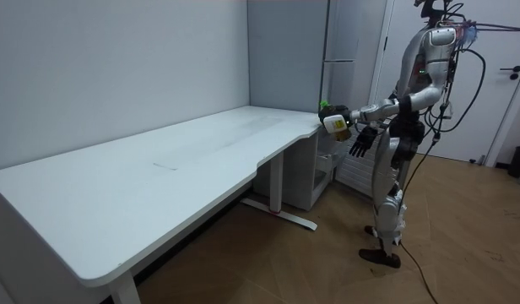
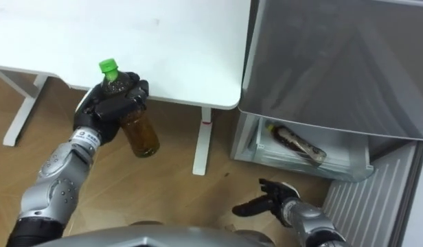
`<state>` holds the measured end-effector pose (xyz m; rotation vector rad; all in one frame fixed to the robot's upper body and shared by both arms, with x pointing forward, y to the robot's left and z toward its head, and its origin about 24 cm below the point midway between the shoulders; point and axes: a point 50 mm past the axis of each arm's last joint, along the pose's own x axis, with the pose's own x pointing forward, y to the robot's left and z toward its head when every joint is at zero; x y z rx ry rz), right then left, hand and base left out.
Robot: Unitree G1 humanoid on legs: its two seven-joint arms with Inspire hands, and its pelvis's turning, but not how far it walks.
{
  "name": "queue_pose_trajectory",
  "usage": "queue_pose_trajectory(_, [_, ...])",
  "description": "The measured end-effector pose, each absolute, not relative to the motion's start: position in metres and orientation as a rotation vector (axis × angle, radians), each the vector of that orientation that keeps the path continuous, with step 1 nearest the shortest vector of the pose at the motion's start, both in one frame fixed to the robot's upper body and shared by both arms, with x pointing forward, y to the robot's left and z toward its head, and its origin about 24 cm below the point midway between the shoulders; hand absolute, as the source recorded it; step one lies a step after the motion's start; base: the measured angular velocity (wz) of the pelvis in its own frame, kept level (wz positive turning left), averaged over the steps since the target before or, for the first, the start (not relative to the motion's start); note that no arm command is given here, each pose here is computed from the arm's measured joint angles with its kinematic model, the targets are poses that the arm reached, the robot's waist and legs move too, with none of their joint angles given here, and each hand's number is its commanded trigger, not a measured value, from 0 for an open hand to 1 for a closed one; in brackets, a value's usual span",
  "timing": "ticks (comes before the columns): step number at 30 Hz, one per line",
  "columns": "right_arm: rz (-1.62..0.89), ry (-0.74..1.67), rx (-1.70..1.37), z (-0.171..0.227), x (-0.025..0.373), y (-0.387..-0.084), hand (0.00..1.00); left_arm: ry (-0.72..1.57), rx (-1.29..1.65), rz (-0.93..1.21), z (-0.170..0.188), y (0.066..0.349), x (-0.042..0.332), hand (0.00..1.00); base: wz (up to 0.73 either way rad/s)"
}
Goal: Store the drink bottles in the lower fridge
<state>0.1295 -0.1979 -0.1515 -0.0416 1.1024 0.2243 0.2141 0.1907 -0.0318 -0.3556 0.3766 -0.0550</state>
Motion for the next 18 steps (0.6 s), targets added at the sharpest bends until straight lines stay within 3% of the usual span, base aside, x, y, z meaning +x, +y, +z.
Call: queue_pose_trajectory(18, [0.626, 0.796, -0.048, -0.109, 0.168, -0.145, 0.0, 0.415, -0.364, -0.181, -0.038, 0.164, 0.212, 1.0, 0.0])
